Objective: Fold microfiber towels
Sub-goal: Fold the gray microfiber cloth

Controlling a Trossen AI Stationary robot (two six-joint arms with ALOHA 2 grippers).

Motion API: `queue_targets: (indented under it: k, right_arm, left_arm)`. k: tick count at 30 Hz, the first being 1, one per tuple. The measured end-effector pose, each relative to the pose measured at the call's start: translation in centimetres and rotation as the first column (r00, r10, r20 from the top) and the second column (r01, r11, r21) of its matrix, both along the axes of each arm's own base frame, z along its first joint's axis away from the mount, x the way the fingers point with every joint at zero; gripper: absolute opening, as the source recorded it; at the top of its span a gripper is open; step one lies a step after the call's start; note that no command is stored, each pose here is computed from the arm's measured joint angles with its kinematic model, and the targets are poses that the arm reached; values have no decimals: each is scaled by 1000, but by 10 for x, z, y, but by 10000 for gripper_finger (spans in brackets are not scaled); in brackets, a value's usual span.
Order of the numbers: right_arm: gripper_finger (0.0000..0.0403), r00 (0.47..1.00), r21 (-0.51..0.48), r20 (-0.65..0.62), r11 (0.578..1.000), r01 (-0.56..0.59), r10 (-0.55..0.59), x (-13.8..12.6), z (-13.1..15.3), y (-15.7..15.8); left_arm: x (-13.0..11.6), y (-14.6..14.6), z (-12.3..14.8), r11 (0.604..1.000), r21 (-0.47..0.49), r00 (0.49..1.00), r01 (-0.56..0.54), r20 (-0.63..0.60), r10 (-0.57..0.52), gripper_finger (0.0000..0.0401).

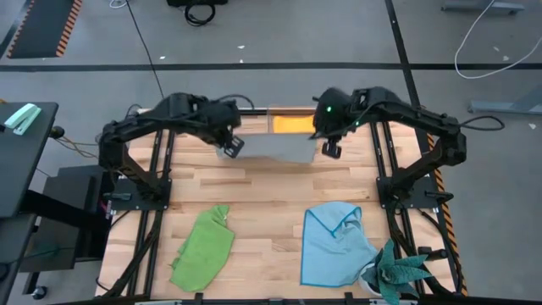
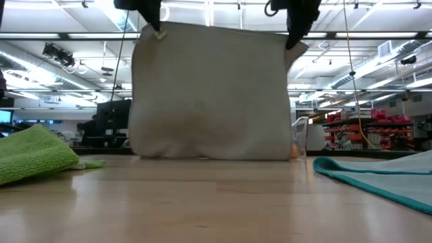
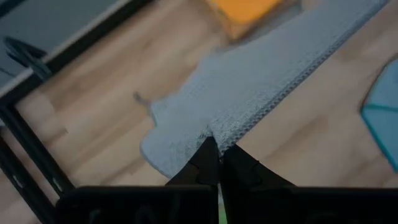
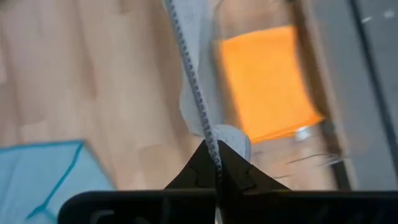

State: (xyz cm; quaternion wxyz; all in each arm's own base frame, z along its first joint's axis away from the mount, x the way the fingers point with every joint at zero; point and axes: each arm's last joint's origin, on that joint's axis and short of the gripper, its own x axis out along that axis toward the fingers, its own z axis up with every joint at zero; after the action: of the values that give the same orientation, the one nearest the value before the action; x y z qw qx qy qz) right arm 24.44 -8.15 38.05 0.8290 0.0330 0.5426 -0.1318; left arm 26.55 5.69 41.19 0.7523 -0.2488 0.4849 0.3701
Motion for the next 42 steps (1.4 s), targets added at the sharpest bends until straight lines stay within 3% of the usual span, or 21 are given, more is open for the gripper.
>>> queue_targets:
  k: [7,17,26,34,42]
  right_arm:
    - [0,991,106,-93,991,-87,97,9,-43,31]
    - [0,983,258,-102,959,-121,152,3,-97,63]
    - [0,972,312,-92,933,-177,216,3,-124,86]
    - [0,987,333,-51,934,-128,154,6,-147,73]
    - [0,999,321,30,947,10,-21,7,-156,32]
  left_arm:
    - [7,-28,-28,994,-104,998,31,-57,-37,6]
    - [21,-69,-79,967,-249,993,62,-79,-84,6]
    - [25,-95,-127,927,-372,992,51,-86,-89,6]
    - [22,-102,-156,917,-400,993,-1,-106,-45,6]
    - [19,-76,-184,936,-340,989,-96,-136,53,7]
